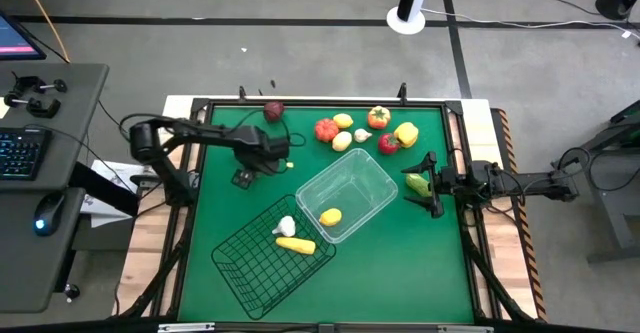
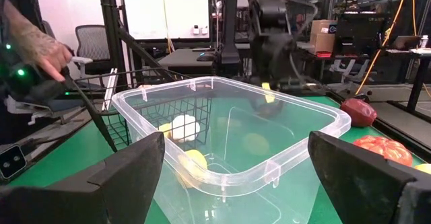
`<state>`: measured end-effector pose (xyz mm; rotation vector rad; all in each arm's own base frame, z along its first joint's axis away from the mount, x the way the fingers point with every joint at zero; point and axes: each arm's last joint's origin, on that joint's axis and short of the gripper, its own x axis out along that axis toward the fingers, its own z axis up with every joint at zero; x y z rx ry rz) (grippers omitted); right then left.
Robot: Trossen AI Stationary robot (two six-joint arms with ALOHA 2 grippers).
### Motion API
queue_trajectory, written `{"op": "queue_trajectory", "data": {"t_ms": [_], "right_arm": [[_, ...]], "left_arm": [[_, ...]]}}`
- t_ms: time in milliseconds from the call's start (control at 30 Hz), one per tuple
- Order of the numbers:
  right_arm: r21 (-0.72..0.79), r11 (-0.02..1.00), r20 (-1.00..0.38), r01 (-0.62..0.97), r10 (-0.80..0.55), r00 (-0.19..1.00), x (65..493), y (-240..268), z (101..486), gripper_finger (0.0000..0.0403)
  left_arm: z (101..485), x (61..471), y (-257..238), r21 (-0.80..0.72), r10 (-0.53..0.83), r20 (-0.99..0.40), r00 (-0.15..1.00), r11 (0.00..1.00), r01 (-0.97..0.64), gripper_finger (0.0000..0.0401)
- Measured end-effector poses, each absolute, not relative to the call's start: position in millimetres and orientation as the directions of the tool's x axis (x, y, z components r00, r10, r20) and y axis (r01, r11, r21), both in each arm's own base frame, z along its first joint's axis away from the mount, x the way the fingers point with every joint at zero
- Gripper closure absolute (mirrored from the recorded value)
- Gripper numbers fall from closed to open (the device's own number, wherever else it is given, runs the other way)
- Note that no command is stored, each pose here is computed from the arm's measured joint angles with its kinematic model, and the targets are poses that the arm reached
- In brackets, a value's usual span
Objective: Sort produce into baskets
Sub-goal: Put the green chili pepper into the wire basket
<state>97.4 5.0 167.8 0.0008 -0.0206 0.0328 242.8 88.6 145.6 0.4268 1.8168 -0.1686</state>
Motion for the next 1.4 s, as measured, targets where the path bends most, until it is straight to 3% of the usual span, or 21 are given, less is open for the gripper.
{"op": "queue_trajectory", "data": {"t_ms": [233,333,467,533,667,767,900,967,1067,1167,1300,1400], "right_arm": [[0.0,0.999,0.02,-0.033,0.033,0.999,97.4,5.0,167.8,0.0043],[0.001,0.999,0.02,-0.033,0.033,0.999,97.5,5.0,167.7,0.0043],[0.001,0.999,0.02,-0.033,0.033,0.999,97.4,5.0,167.7,0.0043],[0.0,0.999,0.02,-0.033,0.033,0.999,97.5,5.0,167.7,0.0043],[0.0,0.999,0.02,-0.033,0.033,0.999,97.4,5.0,167.8,0.0043],[0.0,0.999,0.02,-0.033,0.033,0.999,97.4,5.0,167.8,0.0043],[0.0,0.999,0.02,-0.033,0.033,0.999,97.5,5.0,167.7,0.0043],[0.0,0.999,0.02,-0.033,0.033,0.999,97.5,5.0,167.7,0.0043],[0.0,0.999,0.02,-0.033,0.033,0.999,97.5,5.0,167.7,0.0043],[0.0,0.999,0.02,-0.033,0.033,0.999,97.5,5.0,167.7,0.0043],[0.0,0.999,0.02,-0.033,0.033,0.999,97.5,5.0,167.7,0.0043],[0.0,0.999,0.02,-0.033,0.033,0.999,97.5,5.0,167.7,0.0043]], "left_arm": [[130.2,245.6,90.0,0.091,0.22,-0.928,-0.3,0.916,0.39,0.0124],[132.2,244.2,90.0,0.094,0.221,-0.929,-0.297,0.917,0.388,0.0187],[146.3,243.3,90.5,0.158,0.254,-0.935,-0.247,0.923,0.351,0.0316],[159.2,242.1,92.8,0.201,0.266,-0.942,-0.204,0.935,0.291,0.0324],[200.1,239.5,98.8,0.327,0.33,-0.943,-0.037,0.942,0.071,0.0324],[236.1,235.9,98.5,0.366,0.387,-0.909,0.156,0.919,-0.148,0.0321],[282.0,234.7,87.7,0.178,0.378,-0.767,0.519,0.902,-0.394,0.0319],[299.7,236.5,80.1,0.062,0.379,-0.664,0.644,0.887,-0.457,0.0319],[318.8,240.8,63.9,-0.078,0.339,-0.533,0.775,0.893,-0.444,0.0319],[330.3,246.0,42.0,-0.172,0.21,-0.445,0.871,0.934,-0.313,0.0319],[341.4,252.8,14.1,-0.262,0.066,-0.334,0.94,0.952,-0.159,0.0319],[350.5,257.0,0.3,-0.287,0.035,-0.235,0.971,0.952,-0.104,0.0319]]}}
